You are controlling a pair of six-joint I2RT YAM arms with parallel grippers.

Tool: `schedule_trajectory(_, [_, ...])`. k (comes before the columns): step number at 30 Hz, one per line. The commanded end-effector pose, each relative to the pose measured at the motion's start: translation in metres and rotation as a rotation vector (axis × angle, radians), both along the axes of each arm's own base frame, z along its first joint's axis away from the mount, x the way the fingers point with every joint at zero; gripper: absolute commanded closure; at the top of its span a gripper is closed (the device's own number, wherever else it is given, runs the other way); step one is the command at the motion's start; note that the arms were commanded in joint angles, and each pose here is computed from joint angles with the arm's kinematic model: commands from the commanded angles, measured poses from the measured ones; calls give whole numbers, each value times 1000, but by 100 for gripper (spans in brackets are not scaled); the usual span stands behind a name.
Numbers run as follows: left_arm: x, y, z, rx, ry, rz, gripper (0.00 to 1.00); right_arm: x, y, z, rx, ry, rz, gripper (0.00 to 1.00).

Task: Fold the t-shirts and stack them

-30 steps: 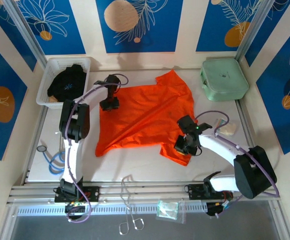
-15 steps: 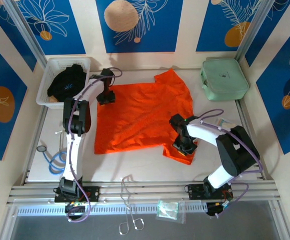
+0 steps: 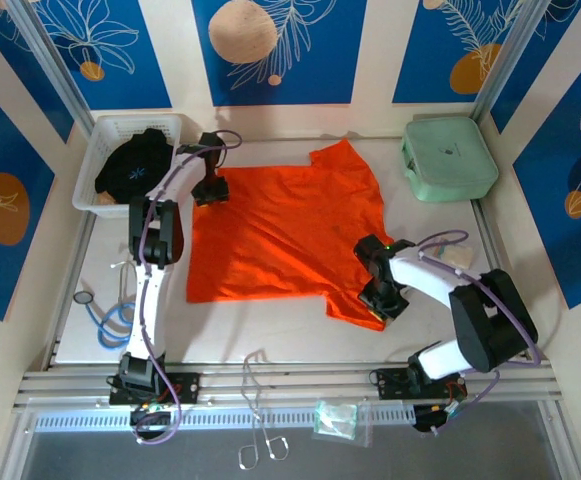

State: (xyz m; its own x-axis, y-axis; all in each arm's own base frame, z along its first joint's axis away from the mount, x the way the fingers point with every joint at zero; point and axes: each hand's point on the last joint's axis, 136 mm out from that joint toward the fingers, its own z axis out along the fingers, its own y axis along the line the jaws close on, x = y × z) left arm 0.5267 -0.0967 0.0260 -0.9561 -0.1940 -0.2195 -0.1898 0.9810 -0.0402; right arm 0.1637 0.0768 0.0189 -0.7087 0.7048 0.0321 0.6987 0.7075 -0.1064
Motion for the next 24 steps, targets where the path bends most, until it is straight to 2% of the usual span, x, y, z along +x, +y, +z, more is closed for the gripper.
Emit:
schedule_trajectory(1, [-17, -17, 15, -79, 30, -43, 48, 5, 12, 15, 87, -48, 40, 100])
schedule_trajectory(6, [-19, -47, 104, -161, -128, -116, 34, 45, 15, 63, 162, -229, 153, 100])
schedule_trajectory(8, [-26, -54, 141, -172, -193, -139, 29, 66, 10, 81, 206, -306, 181, 96])
schedule_trajectory(12, [-48, -58, 172, -166, -239, -158, 25, 106, -9, 100, 246, -419, 197, 91])
schedule_trajectory(15, [-67, -58, 158, -150, -221, -149, 25, 134, -27, 95, 256, -441, 159, 93])
schedule_trajectory(17, [-79, -57, 133, -149, -189, -130, 25, 154, -34, 85, 293, -433, 119, 100])
schedule_trajectory(20, [-95, -59, 91, -169, -133, -100, 26, 179, -38, 57, 340, -377, 66, 100])
schedule_trajectory(24, [-111, -57, 47, -137, -82, -72, 27, 205, -36, 33, 354, -331, 29, 100])
